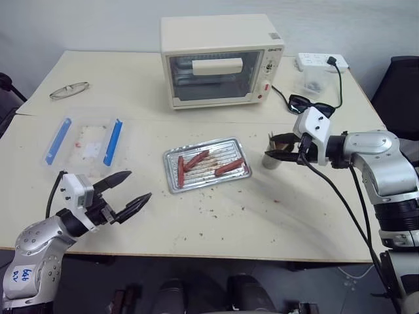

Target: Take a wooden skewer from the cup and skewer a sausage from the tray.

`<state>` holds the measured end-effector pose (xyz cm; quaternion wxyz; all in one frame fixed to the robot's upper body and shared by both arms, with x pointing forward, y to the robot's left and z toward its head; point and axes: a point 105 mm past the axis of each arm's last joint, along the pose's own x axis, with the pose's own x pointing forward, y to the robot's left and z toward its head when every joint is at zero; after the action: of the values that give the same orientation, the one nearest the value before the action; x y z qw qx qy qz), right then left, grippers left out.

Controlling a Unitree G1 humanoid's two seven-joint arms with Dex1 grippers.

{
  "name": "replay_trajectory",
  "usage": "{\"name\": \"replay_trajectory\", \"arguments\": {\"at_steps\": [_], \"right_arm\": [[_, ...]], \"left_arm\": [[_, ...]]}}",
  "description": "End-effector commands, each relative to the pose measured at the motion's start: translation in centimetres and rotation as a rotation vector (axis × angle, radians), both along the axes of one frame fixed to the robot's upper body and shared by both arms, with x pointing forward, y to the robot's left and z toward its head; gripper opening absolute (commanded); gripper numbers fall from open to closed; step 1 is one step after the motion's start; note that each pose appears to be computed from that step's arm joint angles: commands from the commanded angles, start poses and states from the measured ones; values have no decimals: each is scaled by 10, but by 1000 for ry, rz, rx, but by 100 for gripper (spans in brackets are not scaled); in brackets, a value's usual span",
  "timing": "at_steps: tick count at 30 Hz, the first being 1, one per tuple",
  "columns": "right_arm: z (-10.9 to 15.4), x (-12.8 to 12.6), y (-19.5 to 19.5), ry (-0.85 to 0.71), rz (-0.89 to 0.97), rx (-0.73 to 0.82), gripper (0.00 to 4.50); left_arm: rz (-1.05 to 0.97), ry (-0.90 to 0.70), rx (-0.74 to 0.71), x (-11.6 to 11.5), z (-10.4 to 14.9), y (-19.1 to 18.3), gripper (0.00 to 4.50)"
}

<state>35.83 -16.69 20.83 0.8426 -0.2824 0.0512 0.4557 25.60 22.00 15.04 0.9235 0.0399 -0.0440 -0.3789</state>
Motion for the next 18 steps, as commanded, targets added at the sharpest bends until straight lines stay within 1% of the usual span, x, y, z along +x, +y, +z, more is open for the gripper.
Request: {"name": "replay_trajectory", "arguments": {"at_steps": [1, 4, 13, 18], "right_arm": [[15, 4, 0, -70, -13, -4, 203], [15, 8, 0, -85, -39, -8, 203], [20, 7, -1, -84, -46, -9, 203], [12, 9, 1, -72, -47, -2, 203]], "left_arm": [[6, -34, 16, -1, 6, 2, 450], [7, -34, 16, -1, 6, 1, 450], [14, -35, 17, -3, 6, 4, 450], [12, -36, 15, -2, 6, 3, 450]]}}
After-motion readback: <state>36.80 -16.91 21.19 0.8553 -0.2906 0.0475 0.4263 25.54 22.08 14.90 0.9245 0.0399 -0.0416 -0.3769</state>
